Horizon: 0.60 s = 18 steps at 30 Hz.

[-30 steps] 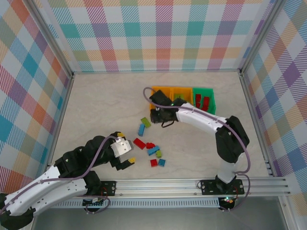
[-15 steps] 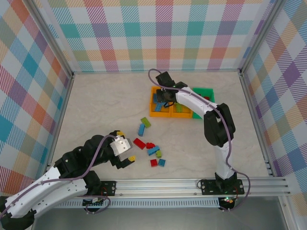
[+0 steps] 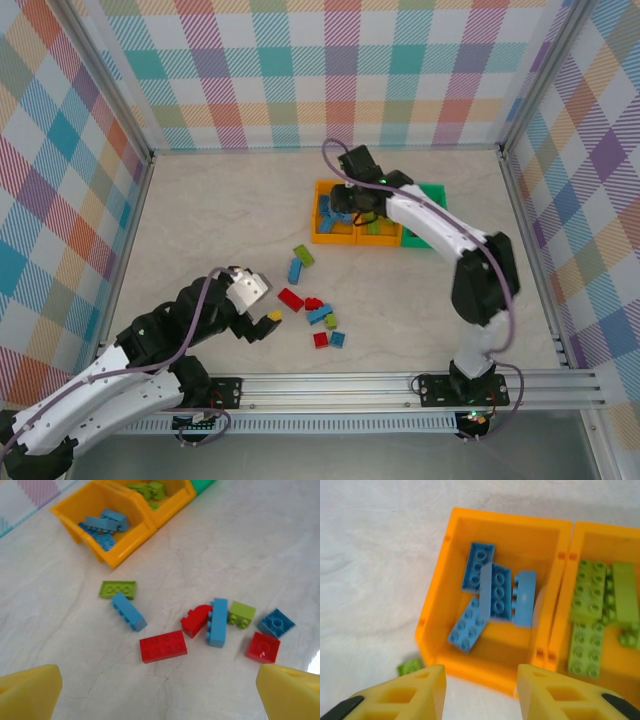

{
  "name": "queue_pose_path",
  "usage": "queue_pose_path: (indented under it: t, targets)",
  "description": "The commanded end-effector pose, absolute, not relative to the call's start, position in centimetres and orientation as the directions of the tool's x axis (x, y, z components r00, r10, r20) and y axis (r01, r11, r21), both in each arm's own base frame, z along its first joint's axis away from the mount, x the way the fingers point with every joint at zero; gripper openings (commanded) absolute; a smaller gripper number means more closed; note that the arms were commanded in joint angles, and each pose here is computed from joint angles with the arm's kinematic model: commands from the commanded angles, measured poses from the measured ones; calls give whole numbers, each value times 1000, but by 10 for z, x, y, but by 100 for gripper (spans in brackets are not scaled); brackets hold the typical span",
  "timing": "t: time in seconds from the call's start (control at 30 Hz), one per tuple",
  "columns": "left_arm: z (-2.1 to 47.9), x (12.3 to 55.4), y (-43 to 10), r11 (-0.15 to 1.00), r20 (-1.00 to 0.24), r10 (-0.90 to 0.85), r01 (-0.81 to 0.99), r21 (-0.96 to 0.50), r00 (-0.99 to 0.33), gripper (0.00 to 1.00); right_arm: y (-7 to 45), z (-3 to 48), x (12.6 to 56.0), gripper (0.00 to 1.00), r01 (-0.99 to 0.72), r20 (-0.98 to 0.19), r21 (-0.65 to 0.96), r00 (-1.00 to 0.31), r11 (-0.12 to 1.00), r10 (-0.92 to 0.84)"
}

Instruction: Sort the legos into containers by color

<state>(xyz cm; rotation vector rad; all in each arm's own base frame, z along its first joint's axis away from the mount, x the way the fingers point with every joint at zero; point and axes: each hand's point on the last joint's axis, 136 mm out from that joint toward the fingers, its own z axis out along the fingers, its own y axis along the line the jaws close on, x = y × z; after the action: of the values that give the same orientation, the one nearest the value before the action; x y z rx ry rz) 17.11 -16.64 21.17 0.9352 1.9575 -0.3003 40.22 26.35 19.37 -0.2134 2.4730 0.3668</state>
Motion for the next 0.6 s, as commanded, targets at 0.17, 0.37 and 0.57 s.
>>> queue_pose_path:
  t: [0.17,0.37,0.57]
  targets:
    - [267,238,-178,931,-789,77,328,-163,-610,100,229,250,296,56,-367,-694,406,-720,837,21]
    - [211,314,-168,926,-582,-238,0,-379,-778,94,205,238,252,63,-357,-661,438,-750,825,27]
    - [152,365,-180,890,-427,-346,-147,-432,-835,92,197,221,231,74,-326,-600,463,-800,824,21]
